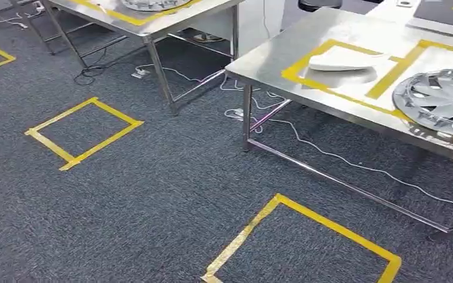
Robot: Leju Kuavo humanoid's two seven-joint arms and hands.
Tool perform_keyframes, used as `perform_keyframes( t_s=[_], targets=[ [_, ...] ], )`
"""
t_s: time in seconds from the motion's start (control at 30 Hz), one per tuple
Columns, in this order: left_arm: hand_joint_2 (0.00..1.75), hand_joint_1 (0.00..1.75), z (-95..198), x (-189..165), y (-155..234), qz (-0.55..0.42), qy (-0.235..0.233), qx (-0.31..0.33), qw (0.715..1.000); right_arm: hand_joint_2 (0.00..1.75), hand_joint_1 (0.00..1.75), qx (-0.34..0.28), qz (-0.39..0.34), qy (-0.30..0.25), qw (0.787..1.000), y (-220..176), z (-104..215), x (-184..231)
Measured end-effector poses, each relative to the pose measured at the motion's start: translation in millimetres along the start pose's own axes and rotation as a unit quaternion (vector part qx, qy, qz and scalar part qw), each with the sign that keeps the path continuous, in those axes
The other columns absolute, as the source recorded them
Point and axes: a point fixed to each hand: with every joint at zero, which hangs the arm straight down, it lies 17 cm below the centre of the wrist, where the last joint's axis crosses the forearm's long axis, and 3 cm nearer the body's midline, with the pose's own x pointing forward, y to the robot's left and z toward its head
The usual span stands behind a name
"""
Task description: Take the parts from the cabinet and place them on the table.
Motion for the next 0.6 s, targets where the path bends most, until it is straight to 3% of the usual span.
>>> perform_keyframes(
  t_s=[0.17, 0.2, 0.6],
  targets=[
    [0.00, 0.00, 0.4, 3.8, 3.9, 0.000, -0.003, 0.003, 1.000, 0.00, 0.00, 0.000, 0.000, 0.000, 1.000, -0.1, 0.1, 0.4],
    [0.00, 0.00, 0.3, 3.4, 4.1, 0.000, -0.003, 0.004, 1.000, 1.75, 0.00, 0.000, 0.000, -0.001, 1.000, -0.6, 0.1, 1.3],
    [0.00, 0.00, 1.0, 8.8, 3.4, 0.025, -0.012, 0.004, 1.000, 1.75, 0.00, -0.001, 0.002, 0.000, 1.000, -2.1, -1.1, -1.2]
  ],
)
